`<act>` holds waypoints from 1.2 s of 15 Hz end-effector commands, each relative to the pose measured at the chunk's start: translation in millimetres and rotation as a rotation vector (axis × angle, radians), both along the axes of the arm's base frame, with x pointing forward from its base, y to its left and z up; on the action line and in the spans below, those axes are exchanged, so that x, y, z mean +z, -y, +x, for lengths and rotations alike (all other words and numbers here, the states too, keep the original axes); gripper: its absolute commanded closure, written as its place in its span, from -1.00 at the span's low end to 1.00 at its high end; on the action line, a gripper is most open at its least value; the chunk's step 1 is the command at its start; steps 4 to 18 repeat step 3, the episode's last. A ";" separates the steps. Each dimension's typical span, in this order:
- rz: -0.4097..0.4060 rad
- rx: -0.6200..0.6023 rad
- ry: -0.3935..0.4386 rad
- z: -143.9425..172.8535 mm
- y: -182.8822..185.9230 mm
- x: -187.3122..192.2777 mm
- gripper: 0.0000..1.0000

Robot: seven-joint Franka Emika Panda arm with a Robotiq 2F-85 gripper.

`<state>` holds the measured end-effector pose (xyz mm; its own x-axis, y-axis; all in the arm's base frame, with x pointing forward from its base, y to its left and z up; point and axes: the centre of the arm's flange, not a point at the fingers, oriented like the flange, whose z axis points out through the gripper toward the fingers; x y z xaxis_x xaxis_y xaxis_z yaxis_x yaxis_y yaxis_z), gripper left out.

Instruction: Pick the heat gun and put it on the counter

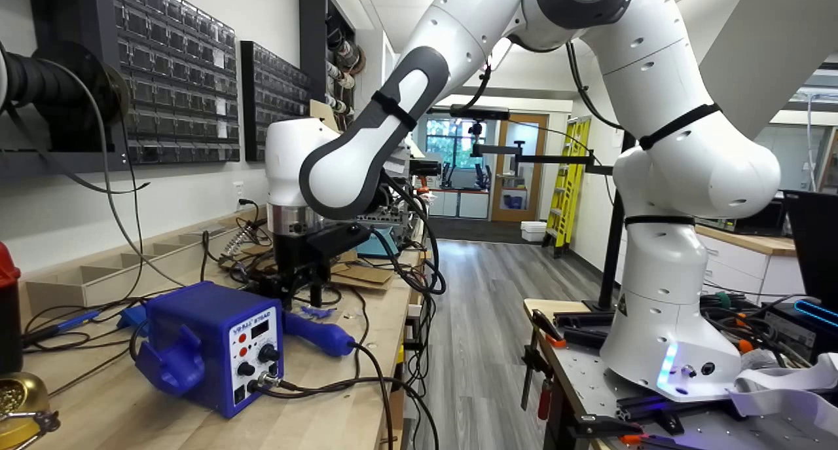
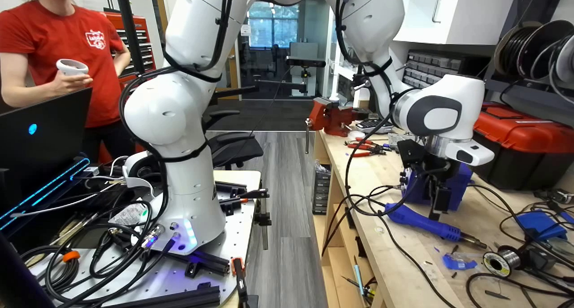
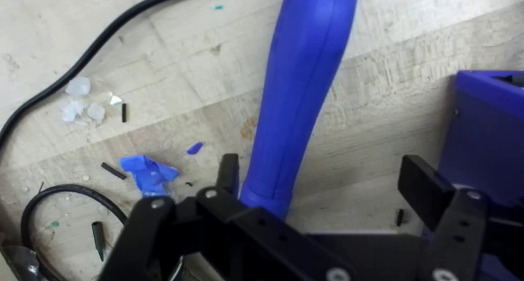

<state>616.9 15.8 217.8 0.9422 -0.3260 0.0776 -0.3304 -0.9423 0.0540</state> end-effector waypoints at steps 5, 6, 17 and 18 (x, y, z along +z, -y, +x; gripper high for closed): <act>-0.002 0.002 0.013 2.5 -2.8 9.5 -1.00; -0.002 0.002 0.013 2.5 -2.8 9.5 -1.00; -0.002 0.002 0.013 2.5 -2.8 9.5 -1.00; -0.002 0.002 0.013 2.5 -2.8 9.5 -1.00</act>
